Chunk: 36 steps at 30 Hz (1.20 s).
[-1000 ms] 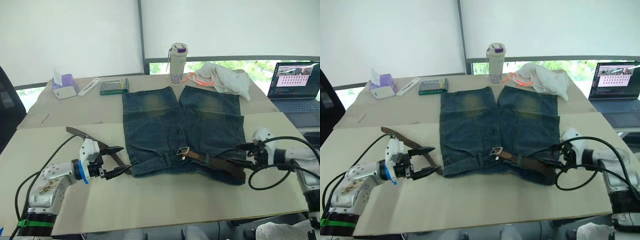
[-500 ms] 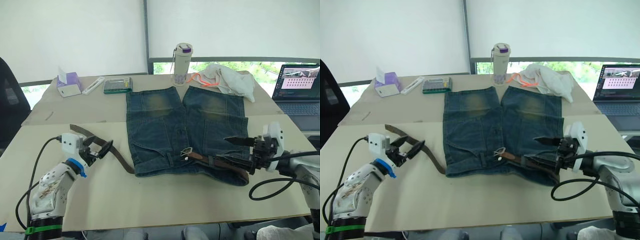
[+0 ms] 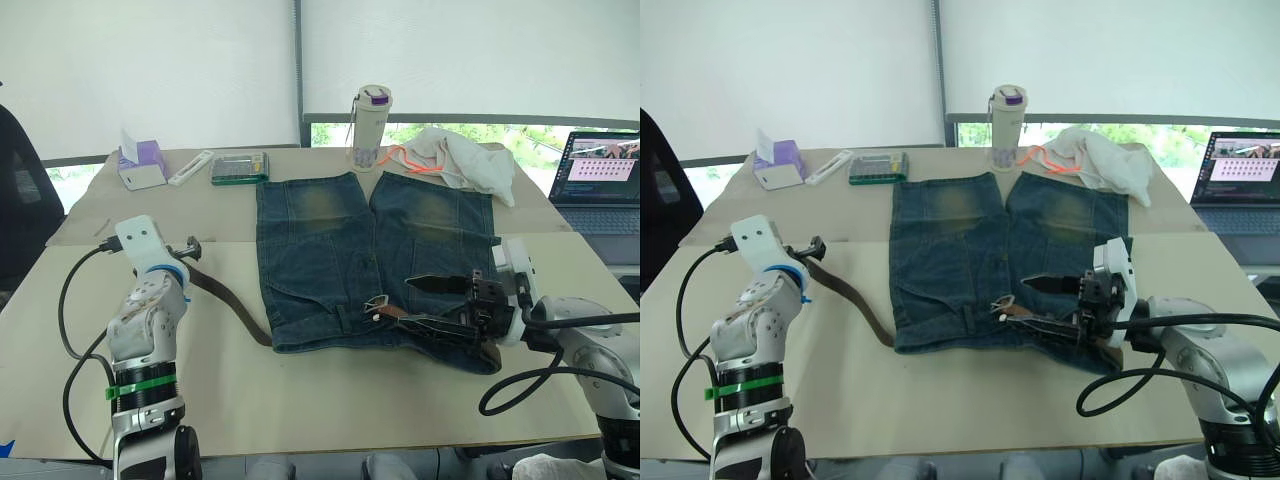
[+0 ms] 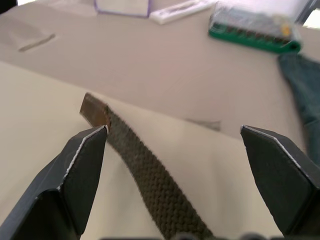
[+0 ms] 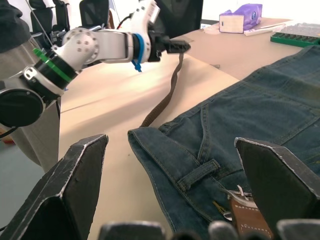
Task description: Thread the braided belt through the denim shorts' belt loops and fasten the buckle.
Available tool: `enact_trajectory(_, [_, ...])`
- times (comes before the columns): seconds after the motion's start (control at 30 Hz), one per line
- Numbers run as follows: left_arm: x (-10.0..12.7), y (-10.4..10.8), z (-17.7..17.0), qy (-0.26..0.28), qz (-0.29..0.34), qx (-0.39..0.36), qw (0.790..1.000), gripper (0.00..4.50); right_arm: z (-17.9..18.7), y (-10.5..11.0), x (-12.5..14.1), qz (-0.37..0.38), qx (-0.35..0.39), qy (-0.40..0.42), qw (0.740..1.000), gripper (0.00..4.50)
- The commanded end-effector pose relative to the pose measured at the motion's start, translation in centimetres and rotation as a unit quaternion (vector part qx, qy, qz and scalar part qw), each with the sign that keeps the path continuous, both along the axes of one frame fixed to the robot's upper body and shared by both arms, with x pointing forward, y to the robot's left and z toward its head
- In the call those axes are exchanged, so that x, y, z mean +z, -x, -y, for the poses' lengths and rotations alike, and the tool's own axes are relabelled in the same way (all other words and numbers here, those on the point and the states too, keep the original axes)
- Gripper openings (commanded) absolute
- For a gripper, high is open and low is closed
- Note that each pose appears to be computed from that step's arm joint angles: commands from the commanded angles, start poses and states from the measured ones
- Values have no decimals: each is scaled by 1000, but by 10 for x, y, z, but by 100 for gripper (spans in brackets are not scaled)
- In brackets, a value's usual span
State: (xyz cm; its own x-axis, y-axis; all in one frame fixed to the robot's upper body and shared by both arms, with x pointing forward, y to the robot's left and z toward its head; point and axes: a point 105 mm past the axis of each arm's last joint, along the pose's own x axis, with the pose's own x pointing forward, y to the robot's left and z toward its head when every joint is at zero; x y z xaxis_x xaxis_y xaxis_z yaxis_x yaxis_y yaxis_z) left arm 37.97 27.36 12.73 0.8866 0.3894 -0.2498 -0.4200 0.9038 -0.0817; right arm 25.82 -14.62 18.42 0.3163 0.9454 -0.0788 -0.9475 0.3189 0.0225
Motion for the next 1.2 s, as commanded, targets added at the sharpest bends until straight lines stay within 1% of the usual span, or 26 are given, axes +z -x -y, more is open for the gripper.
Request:
enact_trajectory(0.03, [-3,-4,-2,-11,-27,29,999,450,-5,1,12,18,10,-11,1000,449])
enact_trajectory(0.13, [-11,-8,-2,2,-44,47,998,450,-7,3,10,16,15,-13,1000,449])
enact_trajectory(0.3, [-18,-13,4,10,-61,29,998,450,-9,4,7,14,15,-16,1000,449])
enact_trajectory(0.33, [-18,-12,3,11,-62,33,997,396,-8,4,7,15,13,-16,1000,450])
enact_trajectory(0.37, [-18,-11,0,12,-61,39,997,376,-7,4,6,16,10,-16,1000,450])
enact_trajectory(0.47, [-15,-4,-9,6,-57,63,996,264,-4,3,6,17,4,-18,1000,450])
enact_trajectory(0.57, [-16,0,-17,12,-56,83,995,167,-4,3,5,17,2,-18,1000,450])
enact_trajectory(0.6, [-13,0,-18,19,-41,85,995,125,-3,3,4,17,1,-18,1000,450])
enact_trajectory(0.67, [-2,-3,-15,26,0,68,997,56,-3,2,4,18,0,-20,1000,450])
enact_trajectory(0.7, [1,-3,-15,26,10,63,998,22,-3,2,4,18,0,-20,1000,450])
enact_trajectory(0.73, [14,-7,-6,23,50,14,998,2,-3,2,5,18,-1,-22,1000,450])
enact_trajectory(0.83, [48,-6,3,15,162,-61,985,2,-3,2,5,21,-5,-23,999,450])
enact_trajectory(0.9, [62,2,7,-6,208,-108,972,2,0,3,7,24,-14,-28,999,450])
enact_trajectory(0.97, [69,14,10,-60,224,-161,959,2,4,4,9,24,-28,-37,999,450])
enact_trajectory(1.03, [67,24,8,-127,211,-200,948,2,7,5,7,20,-39,-42,998,450])
enact_trajectory(1.1, [62,28,-2,-161,191,-209,945,2,7,4,3,17,-48,-39,998,450])
enact_trajectory(1.13, [59,29,-11,-189,173,-207,944,2,7,4,1,17,-51,-37,998,450])
enact_trajectory(1.17, [60,29,-16,-226,167,-214,936,2,6,3,0,15,-54,-39,998,450])
enact_trajectory(1.2, [65,29,-16,-262,168,-228,922,2,5,2,0,16,-58,-46,997,450])
